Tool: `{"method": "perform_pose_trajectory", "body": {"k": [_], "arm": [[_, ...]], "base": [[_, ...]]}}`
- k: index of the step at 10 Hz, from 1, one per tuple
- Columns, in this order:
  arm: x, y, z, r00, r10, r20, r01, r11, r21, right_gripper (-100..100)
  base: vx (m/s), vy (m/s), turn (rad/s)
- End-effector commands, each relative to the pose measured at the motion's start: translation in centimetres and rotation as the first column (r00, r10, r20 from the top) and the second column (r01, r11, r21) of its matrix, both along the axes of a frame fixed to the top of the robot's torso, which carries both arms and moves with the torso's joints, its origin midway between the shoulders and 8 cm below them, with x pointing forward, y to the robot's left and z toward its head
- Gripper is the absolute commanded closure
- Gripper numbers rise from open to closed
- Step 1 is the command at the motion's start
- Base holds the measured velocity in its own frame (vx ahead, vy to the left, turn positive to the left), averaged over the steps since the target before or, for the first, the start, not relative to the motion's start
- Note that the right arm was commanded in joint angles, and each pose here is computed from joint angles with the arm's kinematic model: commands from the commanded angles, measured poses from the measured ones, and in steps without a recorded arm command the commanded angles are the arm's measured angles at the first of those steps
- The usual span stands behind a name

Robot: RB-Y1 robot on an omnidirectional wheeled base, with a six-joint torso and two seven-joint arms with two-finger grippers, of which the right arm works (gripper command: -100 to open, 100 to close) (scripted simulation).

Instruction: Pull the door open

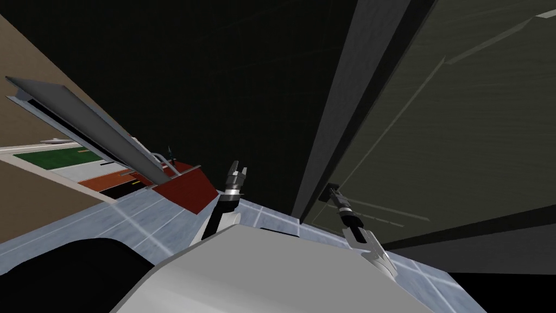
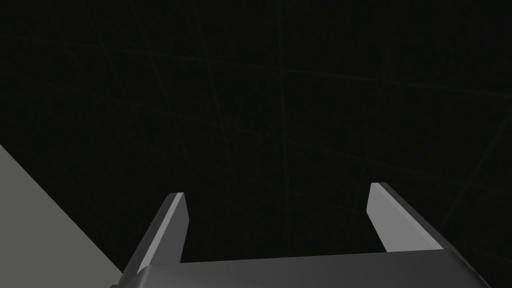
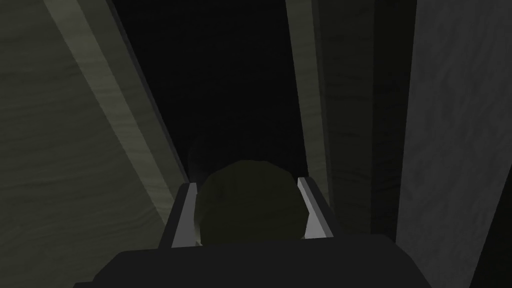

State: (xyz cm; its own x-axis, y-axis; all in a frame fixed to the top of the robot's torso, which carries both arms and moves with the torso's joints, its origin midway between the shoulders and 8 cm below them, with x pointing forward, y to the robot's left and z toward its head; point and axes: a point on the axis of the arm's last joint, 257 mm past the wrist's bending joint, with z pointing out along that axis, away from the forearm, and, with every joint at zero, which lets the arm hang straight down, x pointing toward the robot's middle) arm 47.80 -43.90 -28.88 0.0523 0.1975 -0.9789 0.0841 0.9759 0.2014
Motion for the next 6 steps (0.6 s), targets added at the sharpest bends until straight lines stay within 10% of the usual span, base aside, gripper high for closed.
{"method": "perform_pose_trajectory", "body": {"k": [1,6], "arm": [[0.01,-0.34,0.58,0.9996,-0.012,0.025,0.01,0.997,0.078,100],[0.02,-1.07,1.46,0.9956,-0.047,0.081,0.02,0.954,0.3,100]], "base": [[-0.059,-0.069,0.128],[-0.082,-0.064,0.135]]}}
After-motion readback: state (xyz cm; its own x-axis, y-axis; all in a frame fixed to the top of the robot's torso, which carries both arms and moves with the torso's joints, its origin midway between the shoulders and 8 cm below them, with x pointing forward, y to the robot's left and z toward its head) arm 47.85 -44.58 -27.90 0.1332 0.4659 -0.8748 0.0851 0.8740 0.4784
